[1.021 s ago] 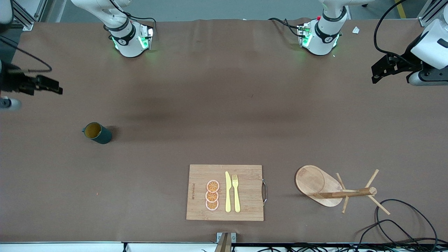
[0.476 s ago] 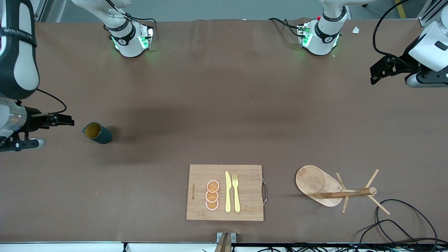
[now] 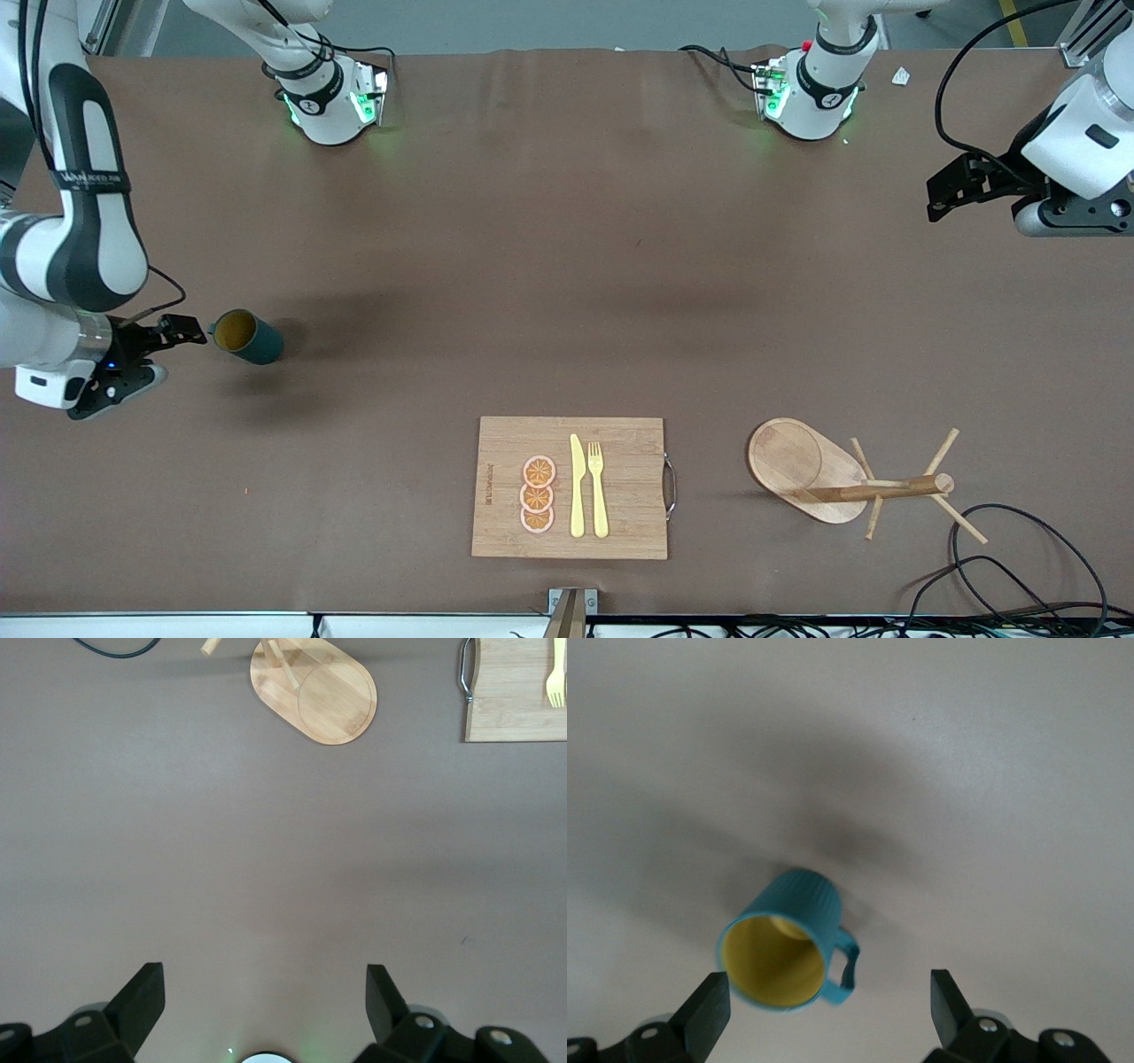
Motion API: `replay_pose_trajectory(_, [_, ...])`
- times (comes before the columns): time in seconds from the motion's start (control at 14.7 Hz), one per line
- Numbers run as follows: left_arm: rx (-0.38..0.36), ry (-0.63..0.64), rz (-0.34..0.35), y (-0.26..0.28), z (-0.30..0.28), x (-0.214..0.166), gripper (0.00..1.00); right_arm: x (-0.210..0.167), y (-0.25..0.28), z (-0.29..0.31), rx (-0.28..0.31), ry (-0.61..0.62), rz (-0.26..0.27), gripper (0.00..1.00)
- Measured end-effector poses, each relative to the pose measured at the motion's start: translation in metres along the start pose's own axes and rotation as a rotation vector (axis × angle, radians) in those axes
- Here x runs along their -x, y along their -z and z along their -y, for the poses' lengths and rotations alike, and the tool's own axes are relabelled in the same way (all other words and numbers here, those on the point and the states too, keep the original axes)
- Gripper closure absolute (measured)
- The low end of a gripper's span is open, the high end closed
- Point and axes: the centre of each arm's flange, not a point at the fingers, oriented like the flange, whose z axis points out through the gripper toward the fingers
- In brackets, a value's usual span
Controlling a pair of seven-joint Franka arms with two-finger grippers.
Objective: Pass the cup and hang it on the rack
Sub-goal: 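Reach the right gripper down to the teal mug and grasp it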
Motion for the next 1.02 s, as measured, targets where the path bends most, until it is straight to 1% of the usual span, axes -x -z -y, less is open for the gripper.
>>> replay_pose_trajectory(0.2, [0.0, 0.0, -0.001, 0.0, 0.0, 0.0, 0.0, -0.004, -0.033, -0.004, 0.002, 0.026, 0.003, 0.0])
replay_pose_trajectory(0.61, [0.0, -0.001, -0.002, 0.001, -0.001, 0.0, 0.0, 0.004, -0.085, 0.003, -0.034, 0.066, 0.045, 0.0])
replay_pose_trajectory(0.75, [0.0, -0.001, -0.002, 0.001, -0.001, 0.0, 0.0, 0.008, -0.095, 0.006, -0.046, 0.082, 0.059, 0.02])
replay_pose_trajectory(1.02, [0.0, -0.001, -0.003, 0.002, 0.0, 0.0, 0.0, 0.01, -0.098, 0.006, -0.051, 0.126, 0.061, 0.42])
